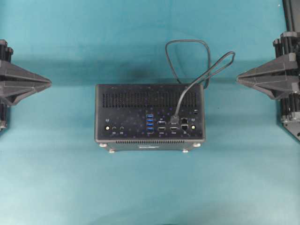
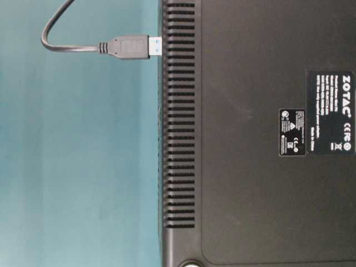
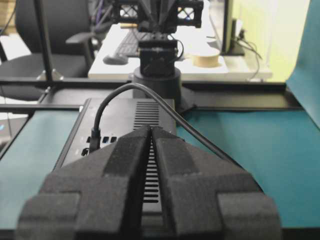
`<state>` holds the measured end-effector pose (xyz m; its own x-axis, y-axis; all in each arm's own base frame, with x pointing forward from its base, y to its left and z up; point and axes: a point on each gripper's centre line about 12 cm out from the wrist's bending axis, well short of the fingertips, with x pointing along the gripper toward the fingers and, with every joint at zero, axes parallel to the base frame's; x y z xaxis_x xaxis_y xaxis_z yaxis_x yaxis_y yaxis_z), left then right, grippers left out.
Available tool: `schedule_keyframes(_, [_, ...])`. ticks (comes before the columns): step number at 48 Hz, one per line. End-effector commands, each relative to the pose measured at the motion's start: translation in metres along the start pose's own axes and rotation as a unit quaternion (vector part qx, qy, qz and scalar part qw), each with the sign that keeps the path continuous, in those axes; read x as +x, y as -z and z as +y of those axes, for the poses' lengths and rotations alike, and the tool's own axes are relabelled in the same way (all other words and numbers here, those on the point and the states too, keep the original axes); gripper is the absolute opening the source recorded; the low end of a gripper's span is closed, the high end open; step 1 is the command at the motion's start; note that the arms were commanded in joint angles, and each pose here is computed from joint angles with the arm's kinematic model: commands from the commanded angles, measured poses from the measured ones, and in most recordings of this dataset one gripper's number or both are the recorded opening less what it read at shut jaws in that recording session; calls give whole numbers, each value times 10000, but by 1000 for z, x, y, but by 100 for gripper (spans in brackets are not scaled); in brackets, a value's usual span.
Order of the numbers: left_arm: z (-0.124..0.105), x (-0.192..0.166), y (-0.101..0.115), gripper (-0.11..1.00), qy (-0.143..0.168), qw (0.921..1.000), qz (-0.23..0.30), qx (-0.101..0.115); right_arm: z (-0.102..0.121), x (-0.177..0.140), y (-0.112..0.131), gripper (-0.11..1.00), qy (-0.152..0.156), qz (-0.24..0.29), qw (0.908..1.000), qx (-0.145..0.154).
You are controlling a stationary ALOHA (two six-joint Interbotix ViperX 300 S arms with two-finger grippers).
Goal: Insert the USB into the PC box with both arms.
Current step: 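Move the right gripper toward the black USB cable over the PC box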
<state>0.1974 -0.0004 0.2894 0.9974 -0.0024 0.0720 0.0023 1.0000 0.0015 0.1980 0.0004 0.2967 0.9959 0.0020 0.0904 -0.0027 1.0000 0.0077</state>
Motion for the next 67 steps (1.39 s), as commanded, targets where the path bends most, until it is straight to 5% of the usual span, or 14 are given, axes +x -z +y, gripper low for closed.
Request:
schedule_keyframes(1, [-3,5,-14,15,84,9999,-100,61,2,2,2,19,-53,55,9999,96])
schedule_keyframes(10, [-3,9,-22,0,79,9996,260,81,10,4,6,5,-162,743,9924,968])
schedule_keyframes(18, [-3,12,-26,0,90,9984,551,83,20,9,-8,5,-345,1489,9830,1016])
schedule_keyframes(27, [-4,13,-34,0,97,9991,406,74,26,27,-25,5,-385,1751,9756,1266])
schedule_keyframes(46, [-9,12,-43,0,230,9995,-150,149,53,77,-14,12,-572,2436,9549,1598])
schedule_keyframes(53, [-9,11,-45,0,228,9991,-267,230,54,79,-15,23,-554,2494,9523,1671])
schedule_keyframes(67, [-10,14,-39,0,255,9994,-91,217,58,91,-23,80,-484,2874,9397,1793])
